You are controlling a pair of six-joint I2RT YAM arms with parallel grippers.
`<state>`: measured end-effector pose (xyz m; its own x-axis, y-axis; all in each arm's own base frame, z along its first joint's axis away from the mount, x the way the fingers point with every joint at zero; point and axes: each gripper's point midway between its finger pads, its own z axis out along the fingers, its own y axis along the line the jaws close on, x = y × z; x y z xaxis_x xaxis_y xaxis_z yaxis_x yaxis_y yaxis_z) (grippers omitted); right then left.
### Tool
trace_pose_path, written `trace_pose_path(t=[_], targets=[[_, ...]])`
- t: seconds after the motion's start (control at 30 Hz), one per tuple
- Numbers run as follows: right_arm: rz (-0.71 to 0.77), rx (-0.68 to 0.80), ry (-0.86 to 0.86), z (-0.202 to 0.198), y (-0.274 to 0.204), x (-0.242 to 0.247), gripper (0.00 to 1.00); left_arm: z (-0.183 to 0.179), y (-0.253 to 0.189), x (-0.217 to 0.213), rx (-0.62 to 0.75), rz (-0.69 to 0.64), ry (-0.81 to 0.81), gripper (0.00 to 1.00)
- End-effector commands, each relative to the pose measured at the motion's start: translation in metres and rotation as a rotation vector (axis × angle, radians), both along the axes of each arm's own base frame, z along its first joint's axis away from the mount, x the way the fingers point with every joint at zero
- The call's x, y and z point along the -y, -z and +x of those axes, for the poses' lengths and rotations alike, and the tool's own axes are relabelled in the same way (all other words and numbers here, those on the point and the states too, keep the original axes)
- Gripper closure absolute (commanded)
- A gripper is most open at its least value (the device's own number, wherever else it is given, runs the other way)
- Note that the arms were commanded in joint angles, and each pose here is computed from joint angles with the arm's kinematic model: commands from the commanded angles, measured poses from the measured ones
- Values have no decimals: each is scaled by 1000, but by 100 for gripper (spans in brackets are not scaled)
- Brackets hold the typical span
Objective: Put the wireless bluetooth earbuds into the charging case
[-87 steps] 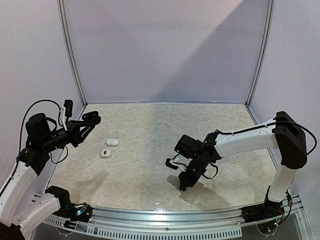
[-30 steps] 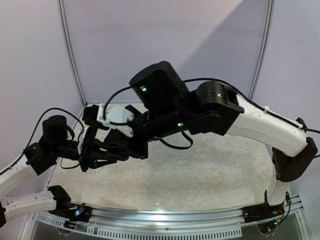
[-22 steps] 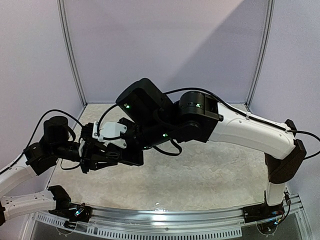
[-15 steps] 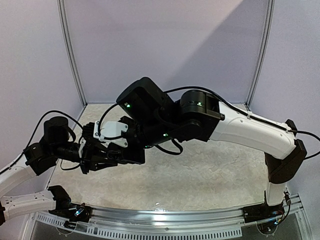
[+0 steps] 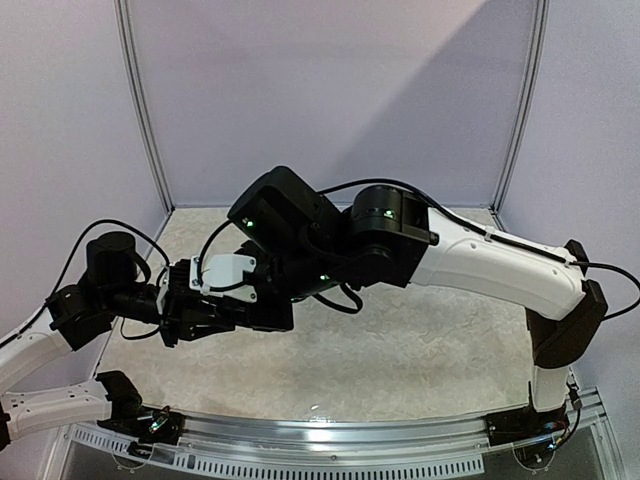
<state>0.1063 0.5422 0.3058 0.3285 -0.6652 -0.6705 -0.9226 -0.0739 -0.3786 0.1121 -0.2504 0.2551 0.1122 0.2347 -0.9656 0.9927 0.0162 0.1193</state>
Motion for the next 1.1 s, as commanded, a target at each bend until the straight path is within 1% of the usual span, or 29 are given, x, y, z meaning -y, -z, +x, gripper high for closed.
trace_pose_path(t=[0.0,0.37,0.67,0.8,0.9,1.07], targets=[[-12,11,-2,0,8,-7,100,-4,-12,4,21,-27,21,100],[-51,7,6,3,26,-9,100,-4,-15,4,26,-35,15,100],[-83,24,50,11,39,-7,99,-5,-16,4,37,-43,21,100],[-85,20,62,13,42,-8,95,-6,-17,3,47,-48,22,100],[-82,19,65,13,42,-8,89,-6,-18,3,46,-50,24,100],[-88,24,74,15,43,-7,85,-7,-18,3,42,-51,24,100]])
